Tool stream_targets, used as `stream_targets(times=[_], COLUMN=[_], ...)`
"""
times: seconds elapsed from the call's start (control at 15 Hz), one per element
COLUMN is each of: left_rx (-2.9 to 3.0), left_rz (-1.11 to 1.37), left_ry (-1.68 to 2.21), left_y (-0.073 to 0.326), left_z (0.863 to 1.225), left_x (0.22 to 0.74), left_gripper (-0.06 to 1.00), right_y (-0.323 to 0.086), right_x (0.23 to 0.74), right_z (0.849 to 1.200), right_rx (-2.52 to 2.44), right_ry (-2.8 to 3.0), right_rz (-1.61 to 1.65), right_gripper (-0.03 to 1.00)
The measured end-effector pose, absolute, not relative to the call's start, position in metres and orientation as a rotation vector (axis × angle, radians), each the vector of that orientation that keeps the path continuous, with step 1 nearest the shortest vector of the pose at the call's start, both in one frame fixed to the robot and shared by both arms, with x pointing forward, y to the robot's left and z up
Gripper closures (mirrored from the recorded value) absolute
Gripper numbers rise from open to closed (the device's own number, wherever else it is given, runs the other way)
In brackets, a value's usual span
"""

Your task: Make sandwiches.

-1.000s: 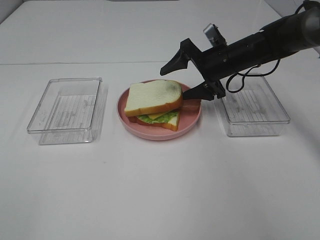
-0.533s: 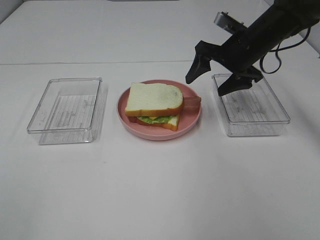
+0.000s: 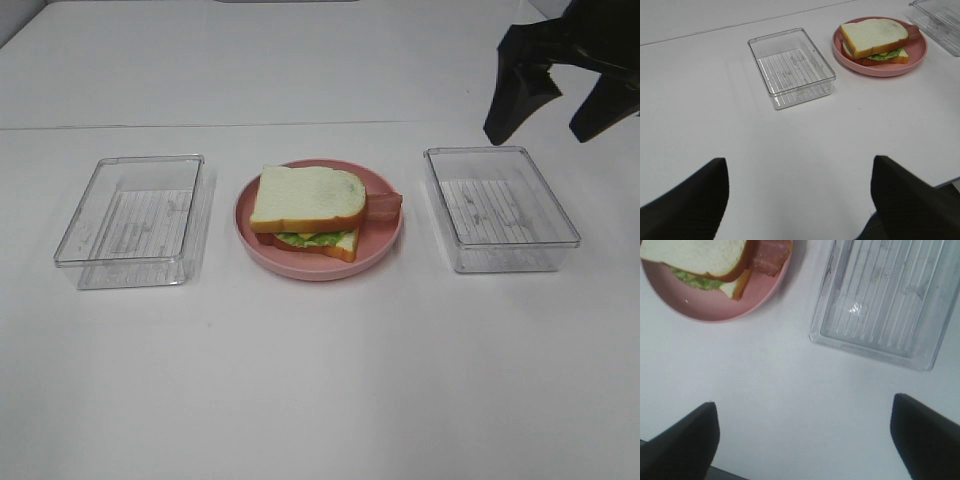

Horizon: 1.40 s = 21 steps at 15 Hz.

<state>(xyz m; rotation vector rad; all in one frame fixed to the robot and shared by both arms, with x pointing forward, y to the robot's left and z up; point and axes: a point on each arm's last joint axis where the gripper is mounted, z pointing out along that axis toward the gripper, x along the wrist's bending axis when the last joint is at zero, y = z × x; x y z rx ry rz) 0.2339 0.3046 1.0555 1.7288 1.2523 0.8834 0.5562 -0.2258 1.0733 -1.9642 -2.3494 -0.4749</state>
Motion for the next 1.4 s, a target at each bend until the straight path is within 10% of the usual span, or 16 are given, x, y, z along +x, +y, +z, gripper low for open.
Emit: stream_targets(times=[0.67, 1.4], left_rx=[1.729, 1.753], left_rz=[0.883, 0.881], left_ry=[1.252, 1.217], left_y=[0.305, 0.303], left_z=[1.055, 1.055], left_x=[0.234, 0.233], left_gripper=[0.21, 0.21], right_y=[-0.264, -0.280], right_x=[0.330, 0.234], right_z=[1.038, 1.048], right_rx=[-1.973, -1.775], right_ry=[-2.400, -2.849], right_rz=[-0.550, -1.394], right_gripper=[0.16, 0.17])
